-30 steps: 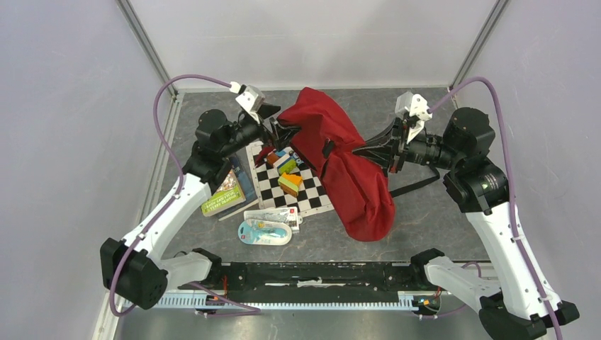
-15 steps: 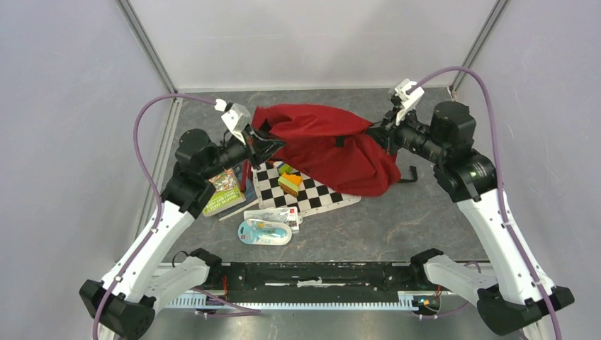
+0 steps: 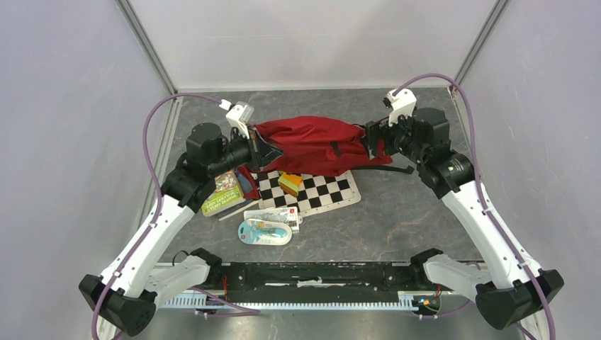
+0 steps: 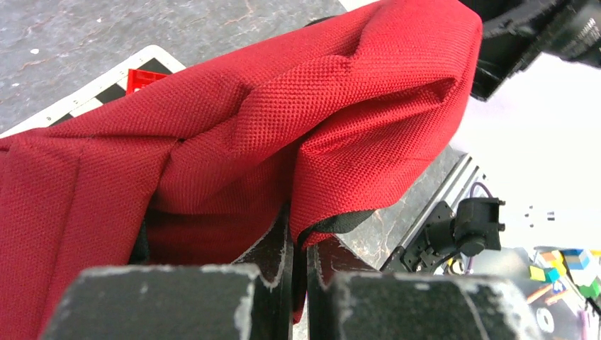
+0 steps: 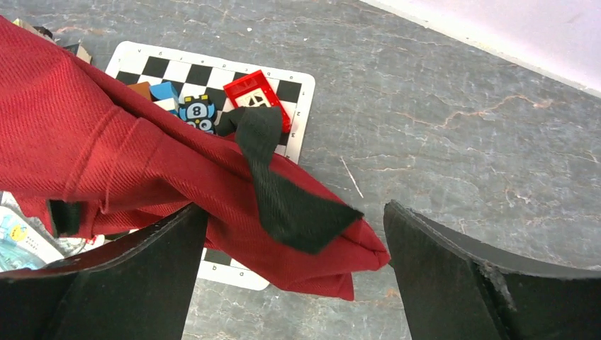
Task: Pack the student bag
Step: Adjust the student bag at the center of the board, then unzip the student bag at the center of the board.
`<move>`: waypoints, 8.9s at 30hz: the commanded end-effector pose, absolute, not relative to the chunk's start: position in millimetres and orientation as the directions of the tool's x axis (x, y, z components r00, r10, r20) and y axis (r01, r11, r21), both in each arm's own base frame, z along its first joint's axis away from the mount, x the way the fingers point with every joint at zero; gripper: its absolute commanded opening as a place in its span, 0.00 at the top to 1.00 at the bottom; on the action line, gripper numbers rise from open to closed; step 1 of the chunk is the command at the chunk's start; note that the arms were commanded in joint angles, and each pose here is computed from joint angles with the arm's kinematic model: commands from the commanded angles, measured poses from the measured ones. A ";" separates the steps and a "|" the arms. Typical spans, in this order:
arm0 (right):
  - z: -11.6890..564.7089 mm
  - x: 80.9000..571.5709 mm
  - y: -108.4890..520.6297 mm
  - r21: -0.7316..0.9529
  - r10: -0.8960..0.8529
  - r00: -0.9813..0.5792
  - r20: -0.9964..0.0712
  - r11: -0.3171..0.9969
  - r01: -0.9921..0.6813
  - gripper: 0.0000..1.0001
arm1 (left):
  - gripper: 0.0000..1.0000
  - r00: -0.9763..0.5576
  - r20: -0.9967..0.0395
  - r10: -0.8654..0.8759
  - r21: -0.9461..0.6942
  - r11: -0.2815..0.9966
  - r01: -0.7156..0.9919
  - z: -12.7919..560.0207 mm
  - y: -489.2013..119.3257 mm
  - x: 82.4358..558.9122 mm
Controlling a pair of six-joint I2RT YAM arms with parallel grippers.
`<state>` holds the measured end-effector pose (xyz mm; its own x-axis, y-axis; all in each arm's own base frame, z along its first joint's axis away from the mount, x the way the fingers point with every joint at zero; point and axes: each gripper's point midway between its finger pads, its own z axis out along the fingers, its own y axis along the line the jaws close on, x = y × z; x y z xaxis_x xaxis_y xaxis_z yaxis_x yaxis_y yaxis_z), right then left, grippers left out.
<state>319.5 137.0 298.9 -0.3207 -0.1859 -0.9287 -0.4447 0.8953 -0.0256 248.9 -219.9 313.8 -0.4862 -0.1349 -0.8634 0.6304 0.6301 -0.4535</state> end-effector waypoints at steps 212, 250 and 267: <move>134.2 229.4 310.4 0.125 -0.404 -0.473 -0.783 0.642 -0.756 1.00 | 0.09 -0.754 -0.654 -0.055 -0.481 0.799 0.360 116.6 -258.1 291.4; 137.6 231.6 299.7 0.097 -0.384 -0.454 -0.804 0.668 -0.738 1.00 | 0.46 -0.804 -0.588 0.090 -0.565 0.665 0.488 95.8 -323.4 300.7; 137.9 227.9 309.2 0.161 -0.329 -0.475 -0.816 0.661 -0.733 1.00 | 0.98 -0.883 -0.463 0.073 -0.641 0.661 0.390 90.3 -336.6 296.3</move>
<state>228.7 295.4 121.8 -0.4906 -0.4022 -0.7730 -0.7280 0.6768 0.1099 296.9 -323.0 83.2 -0.8609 0.0734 -0.5034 0.4092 0.6878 -0.5995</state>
